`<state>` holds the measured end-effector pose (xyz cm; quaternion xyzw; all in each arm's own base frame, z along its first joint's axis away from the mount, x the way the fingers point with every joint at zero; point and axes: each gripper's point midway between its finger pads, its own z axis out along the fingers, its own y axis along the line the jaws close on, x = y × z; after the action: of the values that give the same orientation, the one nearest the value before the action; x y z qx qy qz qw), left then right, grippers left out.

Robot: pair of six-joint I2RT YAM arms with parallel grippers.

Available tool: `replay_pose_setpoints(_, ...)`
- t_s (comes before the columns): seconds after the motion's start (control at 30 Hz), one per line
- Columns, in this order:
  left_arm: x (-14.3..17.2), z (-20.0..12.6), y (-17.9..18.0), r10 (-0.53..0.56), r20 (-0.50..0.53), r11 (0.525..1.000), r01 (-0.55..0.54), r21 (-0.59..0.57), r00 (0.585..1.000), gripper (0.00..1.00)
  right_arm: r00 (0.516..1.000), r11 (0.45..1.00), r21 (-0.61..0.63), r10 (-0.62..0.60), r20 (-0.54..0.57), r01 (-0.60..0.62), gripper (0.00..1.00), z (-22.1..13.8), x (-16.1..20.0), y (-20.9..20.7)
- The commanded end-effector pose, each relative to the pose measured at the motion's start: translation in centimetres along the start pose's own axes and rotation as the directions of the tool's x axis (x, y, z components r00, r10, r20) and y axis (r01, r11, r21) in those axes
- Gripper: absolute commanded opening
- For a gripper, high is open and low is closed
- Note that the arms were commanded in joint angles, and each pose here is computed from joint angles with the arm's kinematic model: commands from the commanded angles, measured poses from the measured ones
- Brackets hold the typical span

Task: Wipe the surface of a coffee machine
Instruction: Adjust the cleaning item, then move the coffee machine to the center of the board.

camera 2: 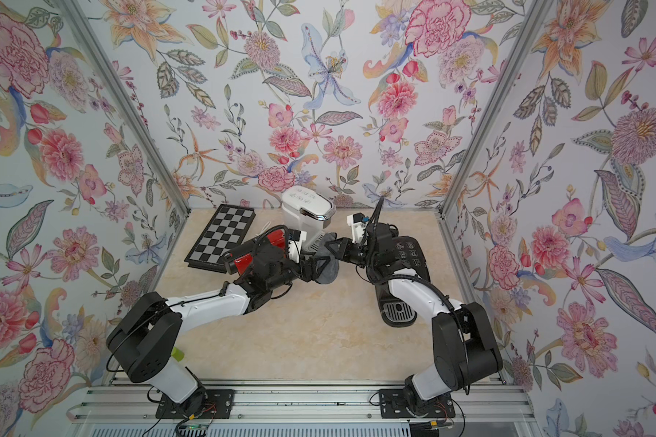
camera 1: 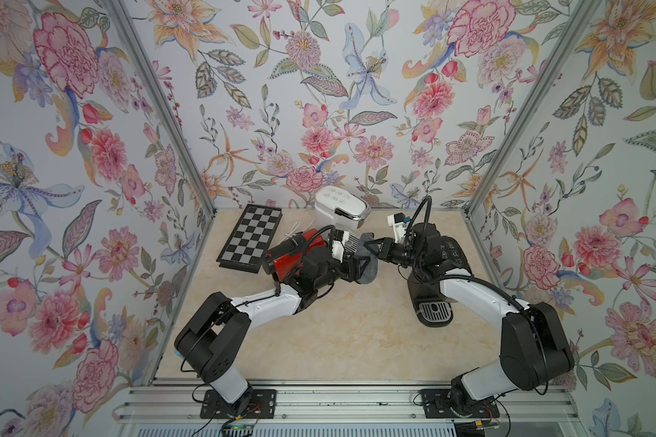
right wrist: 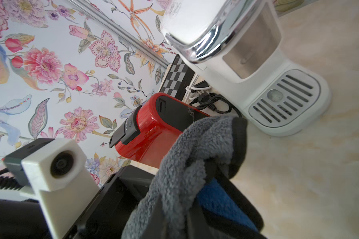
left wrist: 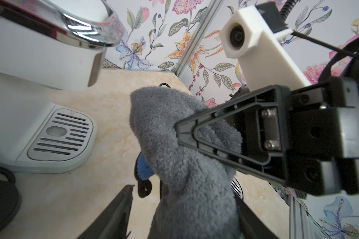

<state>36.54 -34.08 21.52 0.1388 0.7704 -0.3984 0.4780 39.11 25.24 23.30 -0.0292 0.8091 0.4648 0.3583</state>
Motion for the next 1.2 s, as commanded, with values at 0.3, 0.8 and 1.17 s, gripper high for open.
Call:
replay_pose_setpoints(0.3, -11.1, -3.5, 8.1, 0.054, 0.150, 0.912, 0.013, -0.410, 0.987, 0.68, 0.971, 0.916, 0.389, -0.174, 0.166, 0.098, 0.02, 0.1, -8.9, -5.2)
replay_pose_setpoints(0.8, -20.2, 1.6, 18.7, 0.027, 0.218, 0.885, 0.078, -0.459, 0.976, 0.64, 0.975, 0.872, 0.481, -0.181, 0.131, 0.097, 0.04, 2.2, -11.1, -9.9)
replay_pose_setpoints(1.17, -21.4, 7.1, 25.5, -0.035, 0.175, 0.894, 0.110, -0.435, 0.984, 0.61, 0.984, 0.875, 0.471, -0.163, 0.074, 0.110, 0.05, 4.0, -10.3, -11.7)
